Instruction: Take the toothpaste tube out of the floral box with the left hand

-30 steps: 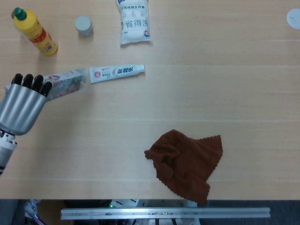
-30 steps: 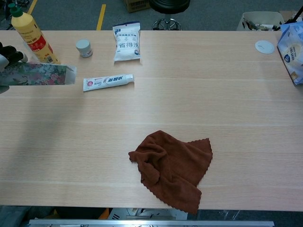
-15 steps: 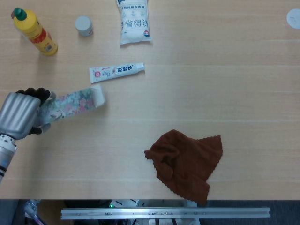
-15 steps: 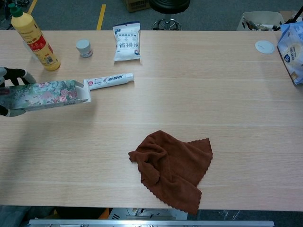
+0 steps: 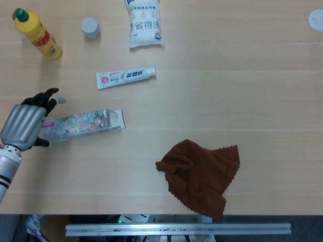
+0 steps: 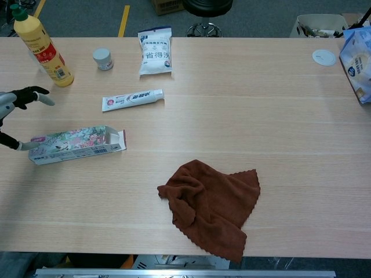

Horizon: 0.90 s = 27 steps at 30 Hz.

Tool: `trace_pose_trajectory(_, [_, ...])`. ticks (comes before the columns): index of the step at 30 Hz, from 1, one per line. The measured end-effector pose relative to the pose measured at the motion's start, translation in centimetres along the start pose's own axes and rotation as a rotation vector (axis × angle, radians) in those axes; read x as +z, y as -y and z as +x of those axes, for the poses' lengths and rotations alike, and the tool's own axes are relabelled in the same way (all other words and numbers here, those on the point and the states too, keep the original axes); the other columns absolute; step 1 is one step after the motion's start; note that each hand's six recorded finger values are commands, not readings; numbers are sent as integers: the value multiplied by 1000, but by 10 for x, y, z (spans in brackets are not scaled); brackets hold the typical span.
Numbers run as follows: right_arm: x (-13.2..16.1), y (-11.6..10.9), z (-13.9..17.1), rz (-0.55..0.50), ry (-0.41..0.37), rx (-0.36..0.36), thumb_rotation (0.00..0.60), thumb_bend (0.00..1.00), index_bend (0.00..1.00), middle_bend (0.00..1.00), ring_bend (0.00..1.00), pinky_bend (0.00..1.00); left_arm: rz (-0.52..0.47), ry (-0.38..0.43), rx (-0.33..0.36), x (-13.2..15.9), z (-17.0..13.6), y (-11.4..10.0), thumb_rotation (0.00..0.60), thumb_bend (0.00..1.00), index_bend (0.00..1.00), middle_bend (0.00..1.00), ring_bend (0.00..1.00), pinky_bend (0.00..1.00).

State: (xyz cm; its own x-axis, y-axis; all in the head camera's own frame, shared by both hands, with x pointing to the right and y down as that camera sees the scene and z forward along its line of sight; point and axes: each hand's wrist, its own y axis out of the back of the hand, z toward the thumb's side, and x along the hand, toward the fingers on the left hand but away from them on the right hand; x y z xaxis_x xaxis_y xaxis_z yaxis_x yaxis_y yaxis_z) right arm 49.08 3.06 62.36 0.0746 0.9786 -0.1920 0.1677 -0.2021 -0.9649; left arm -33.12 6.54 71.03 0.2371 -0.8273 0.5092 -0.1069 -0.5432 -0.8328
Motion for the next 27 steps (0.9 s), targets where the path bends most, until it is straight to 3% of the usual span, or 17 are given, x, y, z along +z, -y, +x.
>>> trace_pose_trajectory(6, [1,-2,0,-9,-1,-13,600,49,311,323,207,333,-62,-3,60,-2,0,-8,600,172,201,77,140,250])
trace_pose_trajectory(11, [2,-7,2,-21,-1,-35,600,49,311,323,207,333,-139,-14,203,-7,-2,-29,600,172,260,134,167,262])
trace_pose_trajectory(14, [3,-11,6,-22,0,-48,600,49,311,323,207,333,-168,-20,303,-11,-5,-44,600,173,308,208,218,321])
trace_pose_trajectory(18, [5,-16,14,-9,8,-66,600,49,311,323,207,333,-135,-23,358,-14,-10,-54,600,173,397,309,294,368])
trace_pose_trajectory(27, [6,-26,52,27,70,-105,600,49,311,323,207,333,4,-59,436,-19,-37,-73,600,173,439,371,324,423])
